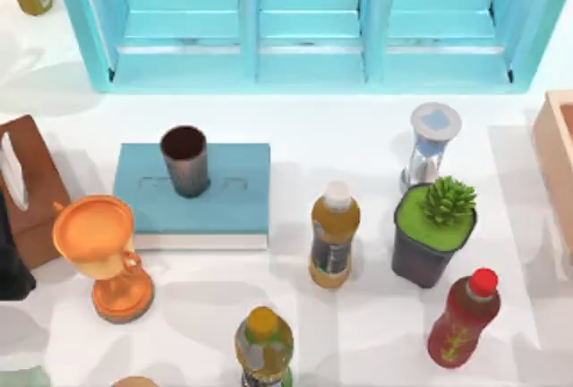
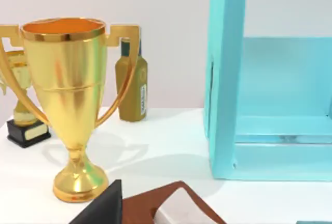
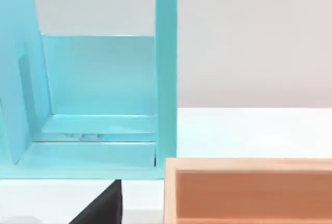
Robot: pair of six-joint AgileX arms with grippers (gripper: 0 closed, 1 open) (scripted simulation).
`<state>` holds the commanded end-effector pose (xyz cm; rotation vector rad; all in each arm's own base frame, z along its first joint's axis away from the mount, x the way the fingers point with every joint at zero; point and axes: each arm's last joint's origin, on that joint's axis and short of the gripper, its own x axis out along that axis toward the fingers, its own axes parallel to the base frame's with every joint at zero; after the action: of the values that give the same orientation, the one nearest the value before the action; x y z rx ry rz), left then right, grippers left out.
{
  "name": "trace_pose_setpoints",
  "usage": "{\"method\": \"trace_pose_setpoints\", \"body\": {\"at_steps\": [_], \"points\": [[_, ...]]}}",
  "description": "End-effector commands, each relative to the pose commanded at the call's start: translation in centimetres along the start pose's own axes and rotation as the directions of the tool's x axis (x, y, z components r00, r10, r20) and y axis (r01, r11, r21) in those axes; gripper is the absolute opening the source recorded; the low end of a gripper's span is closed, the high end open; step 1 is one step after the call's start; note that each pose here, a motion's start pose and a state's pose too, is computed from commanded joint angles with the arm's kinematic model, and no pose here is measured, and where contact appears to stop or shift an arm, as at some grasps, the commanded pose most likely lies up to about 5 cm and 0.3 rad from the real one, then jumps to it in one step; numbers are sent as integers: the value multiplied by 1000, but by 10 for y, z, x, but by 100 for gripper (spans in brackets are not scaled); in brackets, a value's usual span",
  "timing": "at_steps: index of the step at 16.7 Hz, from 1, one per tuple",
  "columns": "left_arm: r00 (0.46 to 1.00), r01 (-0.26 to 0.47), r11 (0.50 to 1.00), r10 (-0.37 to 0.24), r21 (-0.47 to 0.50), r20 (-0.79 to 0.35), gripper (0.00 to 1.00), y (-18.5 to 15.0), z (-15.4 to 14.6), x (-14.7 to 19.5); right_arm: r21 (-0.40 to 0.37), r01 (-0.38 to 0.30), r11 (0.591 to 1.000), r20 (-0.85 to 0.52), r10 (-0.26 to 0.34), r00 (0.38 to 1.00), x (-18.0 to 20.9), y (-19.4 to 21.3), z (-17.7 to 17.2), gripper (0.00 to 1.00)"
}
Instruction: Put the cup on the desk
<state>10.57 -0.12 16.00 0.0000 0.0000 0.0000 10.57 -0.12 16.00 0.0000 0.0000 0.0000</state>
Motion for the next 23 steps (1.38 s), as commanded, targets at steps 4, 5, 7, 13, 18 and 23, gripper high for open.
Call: {"method": "trace_pose_setpoints", "body": {"at_steps": [4, 5, 7, 13, 18, 23], "points": [[1000, 0, 1000, 0, 0, 0, 100, 0, 0, 0, 9, -21, 1000, -20, 21, 1000, 0, 2, 5, 100], [1000, 0, 1000, 0, 0, 0, 100, 0, 0, 0, 18, -42, 999, -42, 43, 998, 0, 4, 10, 100], [1000, 0, 1000, 0, 0, 0, 100, 0, 0, 0, 49, -100, 994, -106, 105, 989, 2, 10, 28, 100], [1000, 0, 1000, 0, 0, 0, 100, 0, 0, 0, 196, -281, 939, -358, 336, 871, 28, 50, 128, 100], [1000, 0, 1000, 0, 0, 0, 100, 0, 0, 0, 308, -342, 888, -539, 459, 707, 81, 125, 222, 100], [1000, 0, 1000, 0, 0, 0, 100, 0, 0, 0, 337, -304, 891, -699, 453, 553, 126, 231, 252, 100]]}}
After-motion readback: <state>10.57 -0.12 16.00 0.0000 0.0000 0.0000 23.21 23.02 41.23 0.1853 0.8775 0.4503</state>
